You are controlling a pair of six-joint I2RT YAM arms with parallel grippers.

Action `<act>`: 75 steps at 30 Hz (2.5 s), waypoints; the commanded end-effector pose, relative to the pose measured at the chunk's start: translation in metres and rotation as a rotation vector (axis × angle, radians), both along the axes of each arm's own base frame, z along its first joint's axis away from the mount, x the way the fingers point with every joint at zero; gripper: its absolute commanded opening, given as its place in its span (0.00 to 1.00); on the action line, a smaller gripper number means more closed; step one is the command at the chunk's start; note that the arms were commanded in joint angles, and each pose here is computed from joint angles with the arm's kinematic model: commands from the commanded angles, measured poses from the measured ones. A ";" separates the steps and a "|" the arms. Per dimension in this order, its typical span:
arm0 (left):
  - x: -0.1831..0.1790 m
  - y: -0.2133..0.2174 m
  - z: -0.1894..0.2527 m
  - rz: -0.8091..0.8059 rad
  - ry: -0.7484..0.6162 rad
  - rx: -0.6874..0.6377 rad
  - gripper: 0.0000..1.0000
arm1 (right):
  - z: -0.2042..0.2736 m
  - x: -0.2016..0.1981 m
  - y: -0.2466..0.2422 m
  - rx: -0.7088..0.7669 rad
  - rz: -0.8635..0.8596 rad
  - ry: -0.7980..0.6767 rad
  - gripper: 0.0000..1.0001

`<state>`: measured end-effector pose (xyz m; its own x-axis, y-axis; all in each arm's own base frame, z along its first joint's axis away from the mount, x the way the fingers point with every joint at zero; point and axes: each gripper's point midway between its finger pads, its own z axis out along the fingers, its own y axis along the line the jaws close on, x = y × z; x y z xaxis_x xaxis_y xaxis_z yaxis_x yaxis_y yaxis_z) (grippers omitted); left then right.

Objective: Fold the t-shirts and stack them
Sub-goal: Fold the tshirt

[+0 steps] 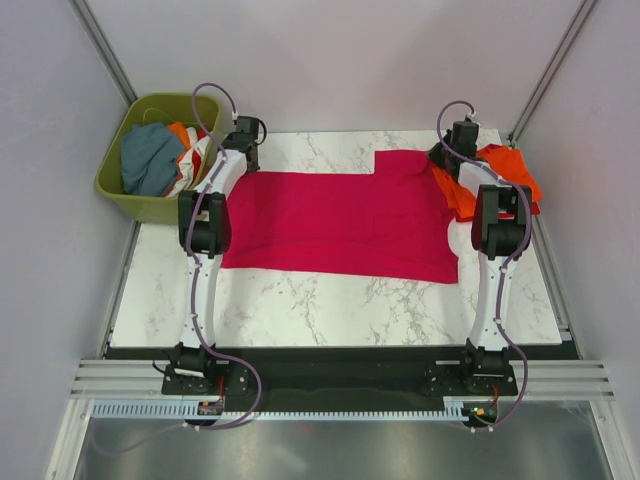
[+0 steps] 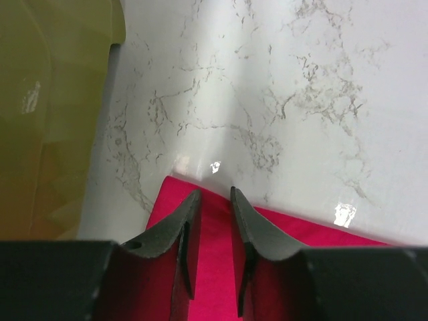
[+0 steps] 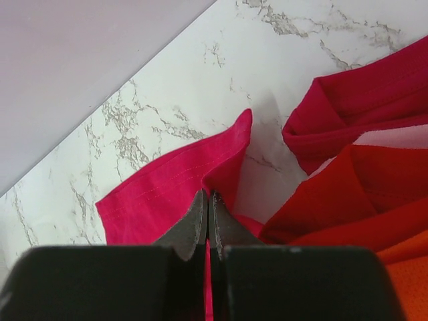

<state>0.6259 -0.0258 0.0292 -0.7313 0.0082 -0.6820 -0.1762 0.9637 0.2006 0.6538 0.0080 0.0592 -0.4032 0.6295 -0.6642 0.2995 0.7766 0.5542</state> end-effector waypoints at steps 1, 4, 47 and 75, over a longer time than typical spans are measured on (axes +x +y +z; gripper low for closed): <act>-0.031 0.008 -0.035 0.013 0.162 -0.023 0.30 | 0.054 0.006 0.001 0.010 0.010 -0.108 0.00; -0.037 0.006 -0.040 0.007 0.189 -0.057 0.26 | 0.054 0.004 -0.001 0.007 0.003 -0.105 0.00; -0.041 0.017 0.117 0.157 -0.407 0.024 0.02 | 0.125 -0.037 0.039 0.041 0.240 -0.257 0.00; -0.096 0.032 0.123 0.214 -0.444 0.000 0.02 | 0.110 -0.132 0.020 -0.046 0.182 -0.046 0.00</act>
<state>0.5295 -0.0016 0.1163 -0.4665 -0.0636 -0.8822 -0.3759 0.9171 0.1327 0.5322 0.0342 0.1509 -0.4987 0.5392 -0.6786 0.1350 0.8217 0.5537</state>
